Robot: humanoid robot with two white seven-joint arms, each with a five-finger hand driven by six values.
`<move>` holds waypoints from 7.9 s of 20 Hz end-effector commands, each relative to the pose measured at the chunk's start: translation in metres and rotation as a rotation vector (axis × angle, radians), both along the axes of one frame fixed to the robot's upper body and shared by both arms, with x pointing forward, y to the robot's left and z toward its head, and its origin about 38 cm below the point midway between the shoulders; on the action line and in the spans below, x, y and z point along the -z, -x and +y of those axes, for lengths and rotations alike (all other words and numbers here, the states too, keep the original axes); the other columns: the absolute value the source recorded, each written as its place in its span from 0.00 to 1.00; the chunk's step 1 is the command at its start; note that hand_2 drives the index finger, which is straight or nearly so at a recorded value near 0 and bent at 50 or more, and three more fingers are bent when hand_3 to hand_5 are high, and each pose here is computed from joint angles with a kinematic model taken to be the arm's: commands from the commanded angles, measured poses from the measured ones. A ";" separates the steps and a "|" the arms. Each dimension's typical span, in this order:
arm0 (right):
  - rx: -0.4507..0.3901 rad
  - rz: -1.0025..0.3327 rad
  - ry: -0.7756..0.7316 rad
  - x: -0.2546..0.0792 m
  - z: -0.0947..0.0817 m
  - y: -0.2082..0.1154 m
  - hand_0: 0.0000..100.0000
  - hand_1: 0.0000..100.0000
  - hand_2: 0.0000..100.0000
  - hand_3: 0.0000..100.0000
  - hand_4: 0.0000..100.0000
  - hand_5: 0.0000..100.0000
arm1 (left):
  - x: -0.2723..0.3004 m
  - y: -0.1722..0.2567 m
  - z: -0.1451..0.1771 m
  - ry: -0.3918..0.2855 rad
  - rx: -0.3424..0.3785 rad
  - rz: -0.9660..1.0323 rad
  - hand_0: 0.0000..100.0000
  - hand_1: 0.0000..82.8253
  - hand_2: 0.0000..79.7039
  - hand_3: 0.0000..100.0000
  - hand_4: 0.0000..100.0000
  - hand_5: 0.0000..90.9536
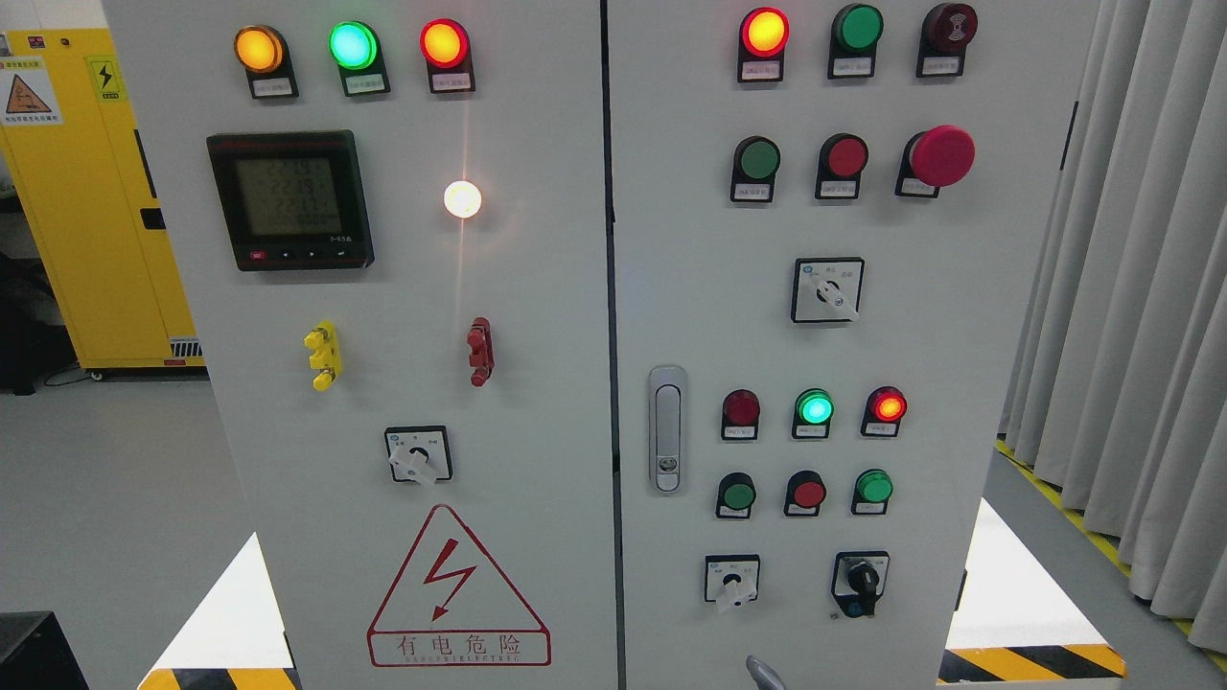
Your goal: Press green start button
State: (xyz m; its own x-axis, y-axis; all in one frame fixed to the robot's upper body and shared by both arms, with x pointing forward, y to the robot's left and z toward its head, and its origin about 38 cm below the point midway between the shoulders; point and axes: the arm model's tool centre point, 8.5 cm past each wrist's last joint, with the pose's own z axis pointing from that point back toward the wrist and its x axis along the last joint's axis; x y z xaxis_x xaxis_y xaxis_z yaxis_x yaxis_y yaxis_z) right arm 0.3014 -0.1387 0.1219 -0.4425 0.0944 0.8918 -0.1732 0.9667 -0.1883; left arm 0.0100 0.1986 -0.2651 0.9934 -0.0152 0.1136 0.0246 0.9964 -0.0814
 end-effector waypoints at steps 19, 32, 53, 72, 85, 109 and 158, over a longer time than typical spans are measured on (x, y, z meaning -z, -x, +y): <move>0.155 -0.132 0.442 -0.013 -0.024 -0.003 0.39 0.78 0.00 0.28 0.38 0.33 | 0.000 0.000 0.000 0.000 0.001 0.000 0.12 0.67 0.00 0.00 0.00 0.00; 0.339 -0.271 0.797 -0.031 -0.053 -0.024 0.46 0.81 0.00 0.73 0.74 0.84 | 0.000 0.000 0.000 0.000 -0.001 0.000 0.12 0.67 0.00 0.00 0.00 0.00; 0.581 -0.410 1.060 -0.099 -0.052 -0.074 0.65 0.94 0.00 0.83 0.81 0.95 | 0.000 0.000 0.000 0.000 -0.001 0.000 0.12 0.67 0.00 0.00 0.00 0.00; 0.520 -0.406 1.066 -0.091 -0.032 -0.087 0.73 0.95 0.00 0.84 0.82 0.97 | 0.000 0.000 0.000 0.000 -0.001 0.000 0.12 0.67 0.00 0.00 0.00 0.00; 0.507 -0.386 1.064 -0.088 -0.026 -0.098 0.75 0.94 0.00 0.85 0.83 0.97 | 0.000 0.000 0.000 0.000 -0.001 0.000 0.12 0.67 0.00 0.00 0.00 0.00; 0.503 -0.388 1.065 -0.091 -0.024 -0.105 0.75 0.93 0.00 0.85 0.83 0.97 | 0.000 0.000 0.000 0.000 0.001 0.000 0.12 0.67 0.00 0.00 0.00 0.00; 0.540 -0.430 1.027 -0.106 -0.028 -0.091 0.79 0.93 0.00 0.86 0.84 0.99 | 0.000 0.000 0.000 0.000 -0.001 0.000 0.12 0.67 0.00 0.00 0.00 0.00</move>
